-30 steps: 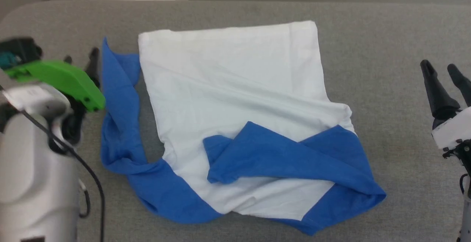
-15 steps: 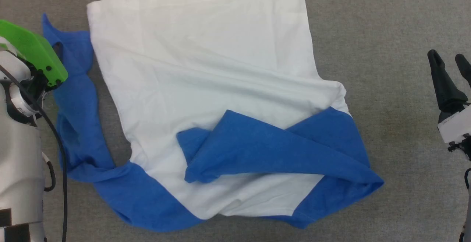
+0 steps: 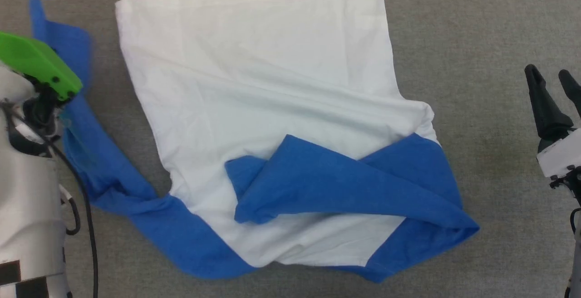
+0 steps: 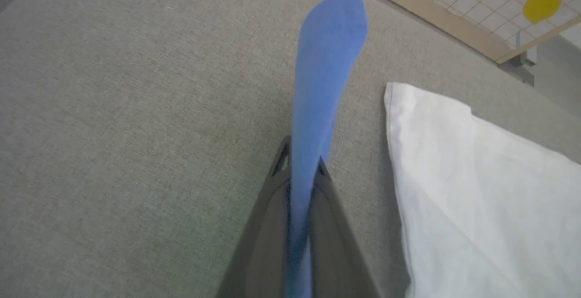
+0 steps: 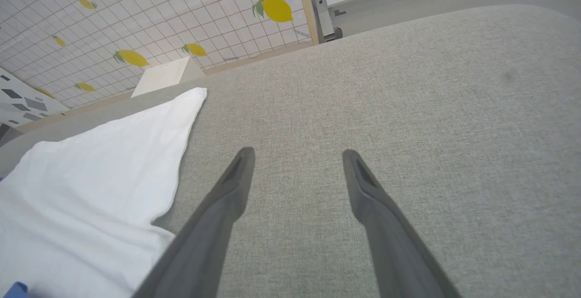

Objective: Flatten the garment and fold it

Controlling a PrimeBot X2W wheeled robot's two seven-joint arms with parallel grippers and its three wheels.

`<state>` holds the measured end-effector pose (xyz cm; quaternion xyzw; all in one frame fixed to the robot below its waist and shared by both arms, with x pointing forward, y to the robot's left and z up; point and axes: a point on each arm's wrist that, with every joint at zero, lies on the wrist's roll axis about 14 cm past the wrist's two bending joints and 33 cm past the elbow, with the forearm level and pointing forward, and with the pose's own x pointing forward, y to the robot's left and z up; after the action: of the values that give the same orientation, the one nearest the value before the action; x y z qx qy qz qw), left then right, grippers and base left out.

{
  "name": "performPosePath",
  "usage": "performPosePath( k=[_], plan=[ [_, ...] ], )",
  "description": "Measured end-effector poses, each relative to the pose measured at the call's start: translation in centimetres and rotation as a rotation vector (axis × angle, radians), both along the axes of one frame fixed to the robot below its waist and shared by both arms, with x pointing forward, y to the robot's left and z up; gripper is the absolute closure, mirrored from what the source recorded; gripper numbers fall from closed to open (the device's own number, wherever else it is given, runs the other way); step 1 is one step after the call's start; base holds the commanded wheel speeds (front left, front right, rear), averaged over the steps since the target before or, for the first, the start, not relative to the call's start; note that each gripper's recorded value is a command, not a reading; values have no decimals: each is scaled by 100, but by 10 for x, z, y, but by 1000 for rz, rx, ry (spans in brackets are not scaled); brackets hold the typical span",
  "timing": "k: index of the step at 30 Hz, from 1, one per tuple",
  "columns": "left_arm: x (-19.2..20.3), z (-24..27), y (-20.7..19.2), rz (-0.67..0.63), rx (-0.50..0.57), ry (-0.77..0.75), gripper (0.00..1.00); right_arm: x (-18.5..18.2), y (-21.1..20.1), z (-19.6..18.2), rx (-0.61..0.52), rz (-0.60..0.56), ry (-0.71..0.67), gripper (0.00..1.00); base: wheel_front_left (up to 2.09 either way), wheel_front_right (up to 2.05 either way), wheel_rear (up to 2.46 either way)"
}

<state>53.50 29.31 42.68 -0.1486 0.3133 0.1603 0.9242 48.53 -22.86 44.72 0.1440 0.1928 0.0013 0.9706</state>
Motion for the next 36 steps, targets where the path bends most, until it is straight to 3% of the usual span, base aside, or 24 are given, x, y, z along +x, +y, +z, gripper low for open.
performPosePath(
  k=[6, 12, 18, 22, 29, 36],
  plan=[
    [-12, 57, 51, 143, 80, -196, 100, -1, 12, 16, 19, 21, -36, 0, 0, 0, 0],
    [-18, 116, 42, 51, 130, -385, 100, -12, 21, 27, 40, 26, -55, 0, 0, 0, 0],
    [-18, 169, -62, -207, 82, -571, 100, -25, 23, 43, 54, 19, -84, 0, 0, 0, 0],
    [-34, 178, -142, -408, 12, -608, 100, -34, 24, 53, 62, 15, -106, 0, 0, 0, 0],
    [-79, 125, -262, -755, -92, -467, 100, -48, 14, 61, 67, -19, -122, 0, 0, 0, 0],
    [-129, 56, -338, -975, -218, -267, 100, -57, -2, 55, 61, -67, -106, 0, 0, 0, 0]
  ],
)
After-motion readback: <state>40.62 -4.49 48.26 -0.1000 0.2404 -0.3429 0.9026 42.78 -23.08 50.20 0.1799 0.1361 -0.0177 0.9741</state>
